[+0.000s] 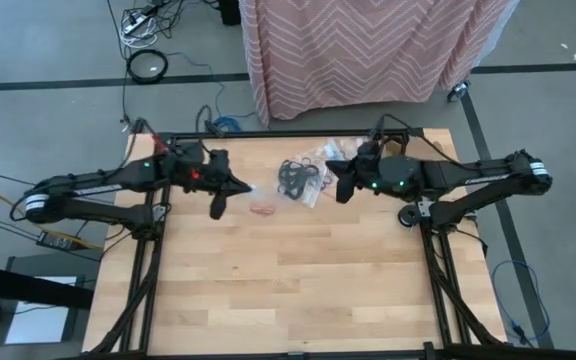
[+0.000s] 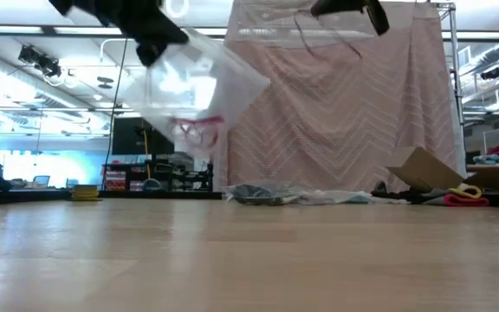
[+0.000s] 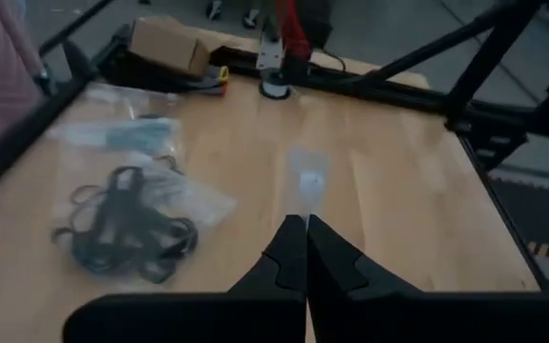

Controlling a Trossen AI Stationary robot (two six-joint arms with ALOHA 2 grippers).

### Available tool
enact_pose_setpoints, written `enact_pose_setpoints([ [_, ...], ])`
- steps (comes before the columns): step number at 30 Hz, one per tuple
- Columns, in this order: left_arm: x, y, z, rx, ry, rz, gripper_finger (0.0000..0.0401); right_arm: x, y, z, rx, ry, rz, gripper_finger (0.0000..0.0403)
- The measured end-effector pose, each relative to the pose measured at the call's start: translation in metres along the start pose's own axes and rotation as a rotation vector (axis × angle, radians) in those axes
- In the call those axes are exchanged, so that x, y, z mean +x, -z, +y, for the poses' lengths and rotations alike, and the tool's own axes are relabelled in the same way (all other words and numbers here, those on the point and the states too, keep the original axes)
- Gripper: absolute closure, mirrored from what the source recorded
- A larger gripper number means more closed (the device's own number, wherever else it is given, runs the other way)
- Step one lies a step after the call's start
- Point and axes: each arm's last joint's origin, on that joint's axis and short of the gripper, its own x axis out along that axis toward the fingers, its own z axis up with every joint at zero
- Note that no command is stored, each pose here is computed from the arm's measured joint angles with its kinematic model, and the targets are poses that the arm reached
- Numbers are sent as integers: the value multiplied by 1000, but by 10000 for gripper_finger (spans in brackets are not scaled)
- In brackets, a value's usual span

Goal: Sort rubber bands
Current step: Put the red rubber band into the transparent zip bag

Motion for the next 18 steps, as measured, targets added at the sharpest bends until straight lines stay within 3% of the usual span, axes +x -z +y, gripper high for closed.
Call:
enact_pose_setpoints([
  [9, 44, 6, 9, -92, 114, -103, 400, 11, -4, 13, -11, -79, -86, 403],
  [18, 61, 7, 13, -111, 161, -117, 400, 27, 6, 20, 0, -111, -71, 403],
])
